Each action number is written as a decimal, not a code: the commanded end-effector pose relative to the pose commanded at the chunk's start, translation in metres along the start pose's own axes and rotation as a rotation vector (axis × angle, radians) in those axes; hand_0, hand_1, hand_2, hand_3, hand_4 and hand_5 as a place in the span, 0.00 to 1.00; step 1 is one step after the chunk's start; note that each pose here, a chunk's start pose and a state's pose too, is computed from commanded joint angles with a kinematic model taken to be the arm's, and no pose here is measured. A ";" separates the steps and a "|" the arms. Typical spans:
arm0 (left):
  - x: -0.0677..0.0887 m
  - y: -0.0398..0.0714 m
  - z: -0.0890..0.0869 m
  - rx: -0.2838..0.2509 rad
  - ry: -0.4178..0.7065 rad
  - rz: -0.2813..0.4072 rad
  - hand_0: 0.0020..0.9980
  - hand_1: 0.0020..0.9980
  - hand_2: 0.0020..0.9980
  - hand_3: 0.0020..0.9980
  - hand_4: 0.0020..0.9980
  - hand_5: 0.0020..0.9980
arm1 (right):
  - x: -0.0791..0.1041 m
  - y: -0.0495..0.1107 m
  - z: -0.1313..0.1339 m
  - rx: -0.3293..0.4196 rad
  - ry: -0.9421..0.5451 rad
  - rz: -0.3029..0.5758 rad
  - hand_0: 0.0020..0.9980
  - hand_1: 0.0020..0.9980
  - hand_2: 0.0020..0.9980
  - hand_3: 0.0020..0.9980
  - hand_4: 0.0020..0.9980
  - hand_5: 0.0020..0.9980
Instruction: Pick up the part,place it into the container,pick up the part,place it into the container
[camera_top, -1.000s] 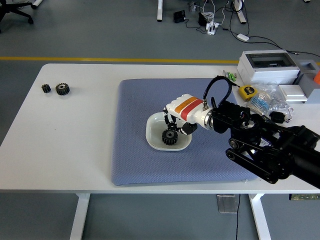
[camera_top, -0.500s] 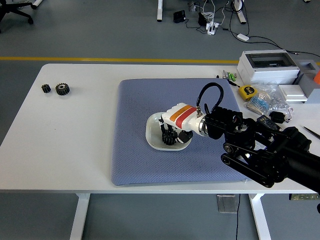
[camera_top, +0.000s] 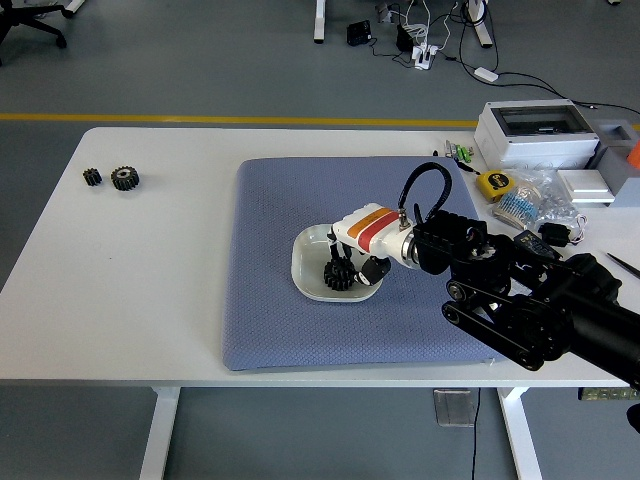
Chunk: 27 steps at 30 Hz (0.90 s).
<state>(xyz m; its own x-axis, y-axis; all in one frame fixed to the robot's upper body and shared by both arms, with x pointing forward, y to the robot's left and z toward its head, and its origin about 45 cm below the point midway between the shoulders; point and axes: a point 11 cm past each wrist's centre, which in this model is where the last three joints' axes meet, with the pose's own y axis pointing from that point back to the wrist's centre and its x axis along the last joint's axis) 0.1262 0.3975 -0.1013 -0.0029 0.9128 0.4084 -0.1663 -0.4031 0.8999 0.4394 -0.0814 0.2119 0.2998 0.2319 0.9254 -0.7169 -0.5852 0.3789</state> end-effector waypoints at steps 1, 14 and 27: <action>0.000 0.000 0.000 0.000 0.000 0.000 0.66 0.66 0.64 0.56 0.58 0.52 | 0.000 0.000 0.000 0.001 -0.001 -0.001 0.32 0.48 0.63 0.65 0.97 0.29; -0.001 0.001 0.004 -0.008 0.007 -0.002 0.65 0.66 0.64 0.56 0.58 0.52 | 0.012 0.002 0.004 0.008 -0.015 0.054 0.39 0.50 0.70 0.78 1.00 0.36; -0.001 0.001 0.005 -0.010 0.012 -0.003 0.66 0.66 0.64 0.56 0.58 0.52 | 0.057 0.027 0.063 -0.159 -0.117 0.192 0.41 0.50 0.71 0.79 1.00 0.36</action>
<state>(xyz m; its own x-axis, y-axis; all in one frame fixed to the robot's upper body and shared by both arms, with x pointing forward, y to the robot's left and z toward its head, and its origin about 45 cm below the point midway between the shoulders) 0.1312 0.3957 -0.1005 -0.0141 0.9149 0.4034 -0.1759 -0.3994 0.8997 0.4771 -0.1332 0.2741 0.2130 0.0318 0.9765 -0.8545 -0.4785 0.2020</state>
